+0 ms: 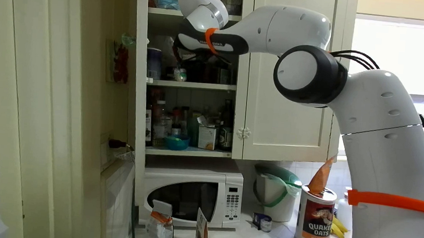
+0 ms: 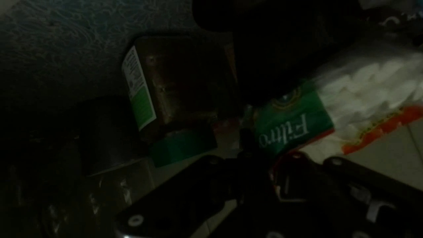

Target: Remove the packet of cupcake holders from the middle shelf and put them on the countertop

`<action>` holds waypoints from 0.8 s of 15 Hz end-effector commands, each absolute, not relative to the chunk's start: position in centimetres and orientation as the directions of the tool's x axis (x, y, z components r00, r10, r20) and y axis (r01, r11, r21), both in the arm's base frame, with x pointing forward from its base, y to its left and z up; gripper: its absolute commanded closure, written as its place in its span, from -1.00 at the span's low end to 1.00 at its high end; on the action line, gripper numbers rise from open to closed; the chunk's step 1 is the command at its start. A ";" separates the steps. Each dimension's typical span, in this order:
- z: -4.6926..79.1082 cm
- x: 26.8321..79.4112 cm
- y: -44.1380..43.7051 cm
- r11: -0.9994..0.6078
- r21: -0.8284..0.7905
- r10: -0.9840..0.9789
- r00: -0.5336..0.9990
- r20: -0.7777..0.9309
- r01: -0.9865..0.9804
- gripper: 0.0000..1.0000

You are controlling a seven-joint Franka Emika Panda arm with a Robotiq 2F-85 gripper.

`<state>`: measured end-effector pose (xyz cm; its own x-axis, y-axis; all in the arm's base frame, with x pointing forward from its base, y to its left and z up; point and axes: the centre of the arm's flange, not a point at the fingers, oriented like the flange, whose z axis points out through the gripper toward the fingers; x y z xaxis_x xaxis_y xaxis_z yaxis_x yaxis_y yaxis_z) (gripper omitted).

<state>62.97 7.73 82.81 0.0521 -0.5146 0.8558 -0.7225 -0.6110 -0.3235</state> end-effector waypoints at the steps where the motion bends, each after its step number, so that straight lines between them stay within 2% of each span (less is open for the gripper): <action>1: 84.0 63.3 8.6 -0.586 -0.316 -0.528 0.057 0.847 -0.747 0.93; 7: 88.0 60.4 10.7 -0.657 -0.353 -0.446 -0.034 0.895 -0.666 0.94; 12: 88.3 55.5 10.4 -0.750 -0.205 -0.405 0.191 0.894 -0.629 0.94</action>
<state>58.77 11.13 88.18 0.0696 -0.4309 0.8997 -0.6450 -0.7075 -0.2889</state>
